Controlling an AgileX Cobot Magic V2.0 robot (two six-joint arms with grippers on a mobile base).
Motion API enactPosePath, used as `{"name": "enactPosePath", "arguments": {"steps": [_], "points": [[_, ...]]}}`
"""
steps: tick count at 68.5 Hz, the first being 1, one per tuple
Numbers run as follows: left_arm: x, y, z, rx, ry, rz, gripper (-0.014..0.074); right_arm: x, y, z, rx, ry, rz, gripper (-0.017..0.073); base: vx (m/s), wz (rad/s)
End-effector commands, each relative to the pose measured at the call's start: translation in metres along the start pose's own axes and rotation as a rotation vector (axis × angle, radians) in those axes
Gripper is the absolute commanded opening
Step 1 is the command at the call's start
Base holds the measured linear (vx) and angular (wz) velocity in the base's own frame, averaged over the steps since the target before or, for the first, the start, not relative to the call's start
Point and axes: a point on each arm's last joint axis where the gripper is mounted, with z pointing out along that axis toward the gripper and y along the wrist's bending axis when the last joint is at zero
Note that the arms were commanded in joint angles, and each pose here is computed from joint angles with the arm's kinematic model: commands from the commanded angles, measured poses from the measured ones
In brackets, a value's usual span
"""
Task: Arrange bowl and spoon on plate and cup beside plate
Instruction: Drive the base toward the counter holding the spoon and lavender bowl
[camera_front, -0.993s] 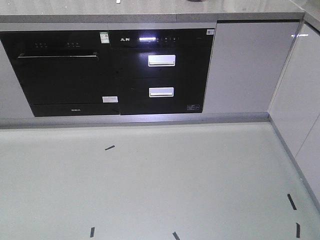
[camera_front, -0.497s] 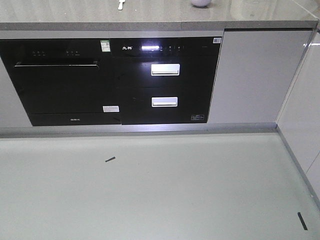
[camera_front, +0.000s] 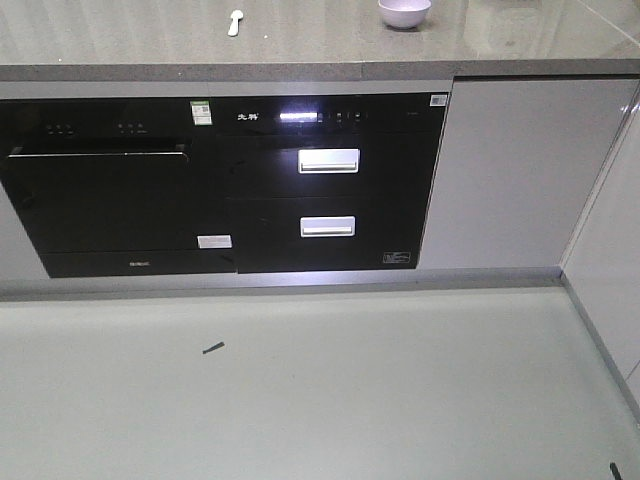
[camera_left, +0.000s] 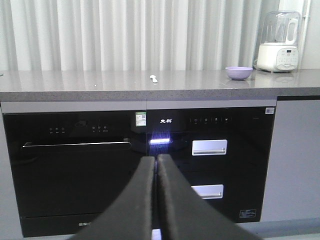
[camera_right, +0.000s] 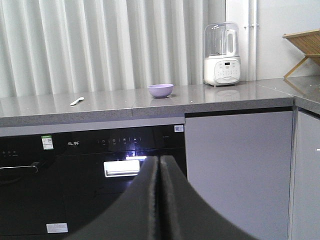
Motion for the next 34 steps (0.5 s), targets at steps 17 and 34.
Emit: {"name": "enactPosePath", "arguments": {"steps": [17,34], "points": [[-0.0139,-0.0012,-0.0023,0.009,-0.110,-0.008,-0.0006,-0.0048,-0.0003,-0.0008,0.003,-0.079,-0.006,-0.0010,0.21,-0.03],[-0.0139,-0.0012,-0.0023,0.009,-0.110,-0.008,-0.0006,-0.0048,-0.0003,-0.0008,0.003,-0.079,-0.006,-0.0010,0.21,-0.02]]}}
